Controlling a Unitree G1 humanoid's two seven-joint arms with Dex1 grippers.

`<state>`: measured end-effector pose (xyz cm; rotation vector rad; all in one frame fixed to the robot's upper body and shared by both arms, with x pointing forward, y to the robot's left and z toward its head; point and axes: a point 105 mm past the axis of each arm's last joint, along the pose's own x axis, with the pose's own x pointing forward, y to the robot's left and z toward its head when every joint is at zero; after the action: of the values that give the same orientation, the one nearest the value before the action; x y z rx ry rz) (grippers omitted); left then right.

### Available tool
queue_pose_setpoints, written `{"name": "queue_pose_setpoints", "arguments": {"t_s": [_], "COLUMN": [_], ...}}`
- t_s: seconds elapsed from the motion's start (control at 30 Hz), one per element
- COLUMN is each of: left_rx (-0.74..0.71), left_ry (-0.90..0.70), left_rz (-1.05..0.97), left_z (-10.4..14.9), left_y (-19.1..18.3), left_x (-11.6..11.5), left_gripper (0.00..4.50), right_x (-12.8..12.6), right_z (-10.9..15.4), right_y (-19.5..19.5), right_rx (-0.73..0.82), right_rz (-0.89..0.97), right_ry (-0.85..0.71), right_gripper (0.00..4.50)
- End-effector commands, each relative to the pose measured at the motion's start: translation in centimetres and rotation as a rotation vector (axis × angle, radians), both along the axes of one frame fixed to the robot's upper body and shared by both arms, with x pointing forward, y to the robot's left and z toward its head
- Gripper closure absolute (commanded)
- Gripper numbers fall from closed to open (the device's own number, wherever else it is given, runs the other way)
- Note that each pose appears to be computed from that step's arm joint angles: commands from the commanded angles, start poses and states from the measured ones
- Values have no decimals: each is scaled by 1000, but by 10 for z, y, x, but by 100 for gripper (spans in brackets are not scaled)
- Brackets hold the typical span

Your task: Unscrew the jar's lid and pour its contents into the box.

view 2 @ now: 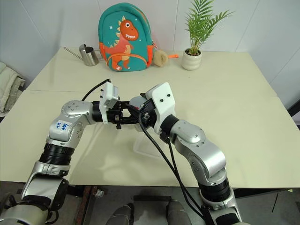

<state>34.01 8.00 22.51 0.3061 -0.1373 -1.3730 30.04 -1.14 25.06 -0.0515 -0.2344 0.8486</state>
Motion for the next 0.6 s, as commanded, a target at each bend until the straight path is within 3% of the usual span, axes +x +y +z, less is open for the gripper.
{"name": "queue_pose_setpoints", "arguments": {"t_s": [0.03,0.2,0.6], "left_rx": [-28,-17,29], "left_ry": [-38,-26,-2], "left_rz": [-41,-114,-264], "left_z": [17,19,25], "left_y": [3,4,16], "left_x": [-8,-14,-30], "left_gripper": [247,247,247], "right_x": [-25,-44,-62], "right_z": [12,17,33], "right_y": [14,16,9], "right_rx": [0,-61,-109], "right_rz": [202,402,692], "right_ry": [-45,-68,-107], "right_gripper": [194,194,194]}}
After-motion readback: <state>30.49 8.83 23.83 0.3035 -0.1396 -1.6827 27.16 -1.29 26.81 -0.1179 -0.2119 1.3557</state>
